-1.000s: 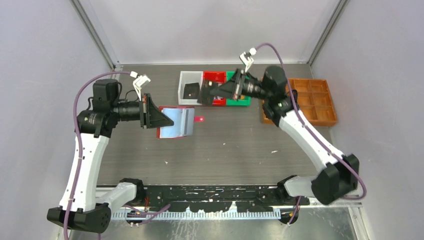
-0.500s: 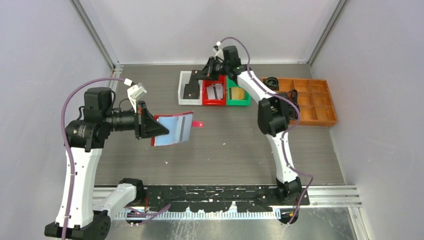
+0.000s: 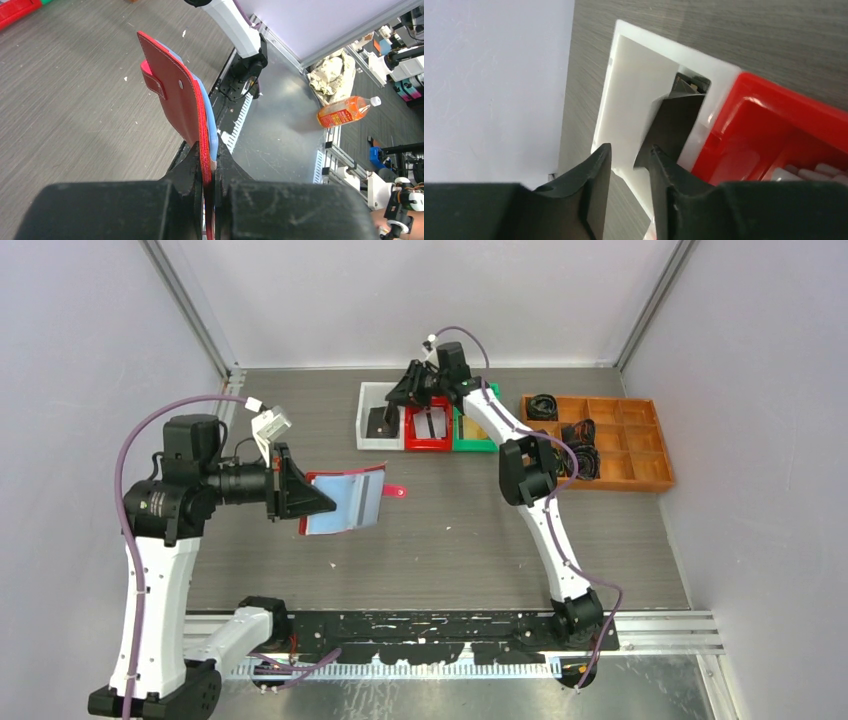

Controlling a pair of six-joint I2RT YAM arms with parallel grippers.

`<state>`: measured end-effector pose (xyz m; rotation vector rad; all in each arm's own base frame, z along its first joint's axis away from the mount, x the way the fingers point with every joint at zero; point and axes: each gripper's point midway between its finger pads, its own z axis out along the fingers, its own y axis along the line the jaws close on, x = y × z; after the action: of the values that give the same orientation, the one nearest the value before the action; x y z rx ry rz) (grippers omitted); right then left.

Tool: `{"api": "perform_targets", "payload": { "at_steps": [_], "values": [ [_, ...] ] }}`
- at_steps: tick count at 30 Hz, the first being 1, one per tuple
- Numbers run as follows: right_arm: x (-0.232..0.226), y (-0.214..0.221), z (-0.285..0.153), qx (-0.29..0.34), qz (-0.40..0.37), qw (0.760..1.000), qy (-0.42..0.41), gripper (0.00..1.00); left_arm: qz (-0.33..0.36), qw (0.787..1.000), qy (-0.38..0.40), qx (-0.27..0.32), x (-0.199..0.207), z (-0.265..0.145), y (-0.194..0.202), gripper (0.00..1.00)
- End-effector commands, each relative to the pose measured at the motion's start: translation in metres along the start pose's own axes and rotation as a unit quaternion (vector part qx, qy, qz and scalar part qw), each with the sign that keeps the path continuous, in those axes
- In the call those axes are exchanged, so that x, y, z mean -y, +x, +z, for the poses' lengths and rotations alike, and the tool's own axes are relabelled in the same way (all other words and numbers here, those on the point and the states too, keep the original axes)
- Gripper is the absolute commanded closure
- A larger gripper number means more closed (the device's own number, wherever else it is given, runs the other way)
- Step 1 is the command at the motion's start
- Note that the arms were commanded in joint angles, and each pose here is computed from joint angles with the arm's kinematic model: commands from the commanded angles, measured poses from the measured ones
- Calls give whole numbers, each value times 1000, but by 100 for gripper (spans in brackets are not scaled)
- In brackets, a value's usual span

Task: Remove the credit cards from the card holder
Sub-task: Place the credit card in the storage box, then remove the credit card from the card holder.

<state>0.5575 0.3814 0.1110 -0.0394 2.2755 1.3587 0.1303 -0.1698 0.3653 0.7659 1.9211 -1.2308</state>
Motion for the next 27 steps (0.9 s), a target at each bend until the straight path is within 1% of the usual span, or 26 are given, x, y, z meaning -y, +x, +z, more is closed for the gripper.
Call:
{"api": "perform_targets", "payload": {
  "at_steps": [1,3,7,9,11,14,16,18,20,21,24,27],
  "values": [
    [-50,-30,-15,50,-49,997,-41,51,33,999,3,9,11,-6,-10,100],
    [-67,-35,-26,60,-54,995,-52,44,44,999,-13,9,9,-9,-14,100],
    [-112,-38,-64,80,-73,991,-76,38,58,997,-44,9,6,-14,-25,100],
    [-148,-35,-92,95,-86,986,-107,31,53,997,-51,10,6,-16,-30,100],
    [-187,-23,-125,100,-94,979,-150,25,44,998,-50,11,7,-16,-34,100],
    [-242,13,-171,86,-102,966,-223,15,35,998,-37,23,11,-14,-40,100],
    [-270,46,-198,66,-109,957,-262,10,41,998,-21,31,18,-14,-43,100],
    [-291,78,-223,51,-120,949,-287,6,52,998,-15,37,21,-14,-44,100],
    [-305,107,-246,41,-136,945,-294,5,59,997,-5,40,24,-14,-43,100],
    [-309,122,-257,37,-146,944,-293,5,48,998,5,41,28,-14,-42,100],
    [-314,167,-284,24,-164,943,-288,4,41,998,38,42,37,-13,-37,100],
    [-313,201,-299,9,-159,942,-294,4,41,996,60,45,42,-11,-32,100]
  ]
}}
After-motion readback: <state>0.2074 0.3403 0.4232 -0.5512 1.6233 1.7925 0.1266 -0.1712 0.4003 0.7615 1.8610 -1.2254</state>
